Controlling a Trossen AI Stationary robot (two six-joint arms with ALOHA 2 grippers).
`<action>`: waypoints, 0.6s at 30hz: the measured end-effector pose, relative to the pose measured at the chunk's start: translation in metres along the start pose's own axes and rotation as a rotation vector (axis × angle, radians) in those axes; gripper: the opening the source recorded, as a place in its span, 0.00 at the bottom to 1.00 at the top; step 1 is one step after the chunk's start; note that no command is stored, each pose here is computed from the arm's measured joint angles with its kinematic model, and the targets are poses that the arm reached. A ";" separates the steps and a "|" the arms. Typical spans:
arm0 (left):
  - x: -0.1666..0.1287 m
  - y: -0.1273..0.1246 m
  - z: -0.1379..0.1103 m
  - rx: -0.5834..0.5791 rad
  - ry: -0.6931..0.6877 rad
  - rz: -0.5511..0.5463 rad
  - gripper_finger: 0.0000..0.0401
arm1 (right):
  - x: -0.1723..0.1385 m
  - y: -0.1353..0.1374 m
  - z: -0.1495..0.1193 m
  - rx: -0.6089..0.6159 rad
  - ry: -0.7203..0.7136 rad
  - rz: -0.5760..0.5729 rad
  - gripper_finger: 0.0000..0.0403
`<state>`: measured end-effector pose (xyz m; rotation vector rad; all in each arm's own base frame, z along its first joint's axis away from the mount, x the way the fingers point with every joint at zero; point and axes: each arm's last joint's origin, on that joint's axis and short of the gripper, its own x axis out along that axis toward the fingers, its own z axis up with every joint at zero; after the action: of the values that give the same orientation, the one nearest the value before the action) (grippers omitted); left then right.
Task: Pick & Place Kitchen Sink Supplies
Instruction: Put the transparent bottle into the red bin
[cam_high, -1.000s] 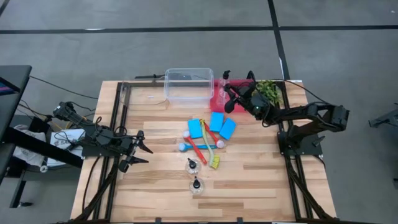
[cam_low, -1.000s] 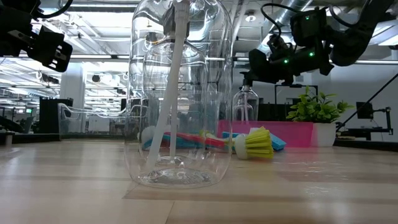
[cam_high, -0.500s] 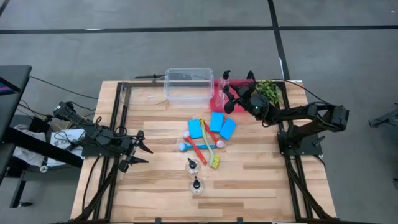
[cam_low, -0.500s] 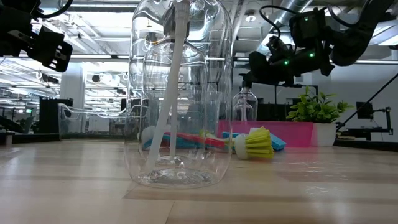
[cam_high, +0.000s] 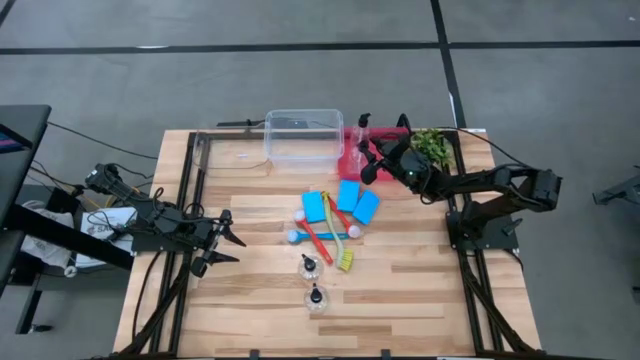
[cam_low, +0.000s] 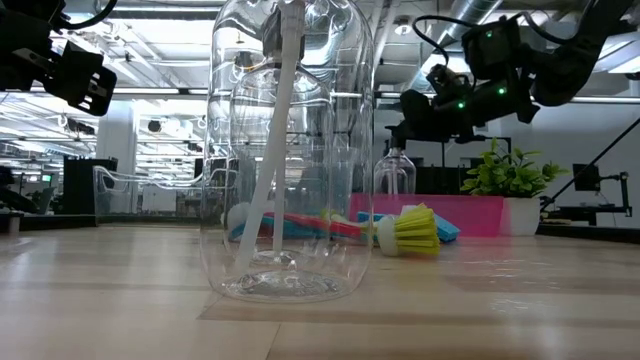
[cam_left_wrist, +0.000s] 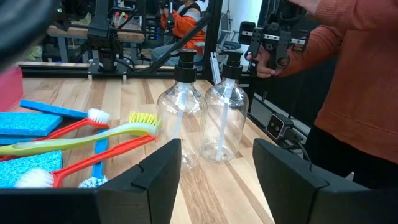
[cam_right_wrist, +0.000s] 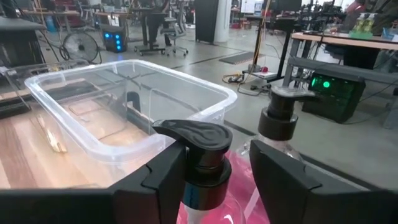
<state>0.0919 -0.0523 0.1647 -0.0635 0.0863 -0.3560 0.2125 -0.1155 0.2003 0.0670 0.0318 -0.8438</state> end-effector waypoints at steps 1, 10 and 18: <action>0.000 0.000 0.000 0.000 0.000 -0.001 0.50 | 0.000 0.000 0.000 -0.001 0.003 0.001 0.42; 0.000 0.000 0.000 0.000 0.000 0.000 0.50 | 0.000 0.002 -0.001 -0.004 0.015 0.076 0.48; 0.000 0.000 0.000 0.000 0.000 0.000 0.50 | 0.000 0.003 -0.002 -0.010 0.028 0.099 0.50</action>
<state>0.0919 -0.0523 0.1647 -0.0635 0.0863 -0.3563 0.2145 -0.1134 0.1984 0.0708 0.0586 -0.7434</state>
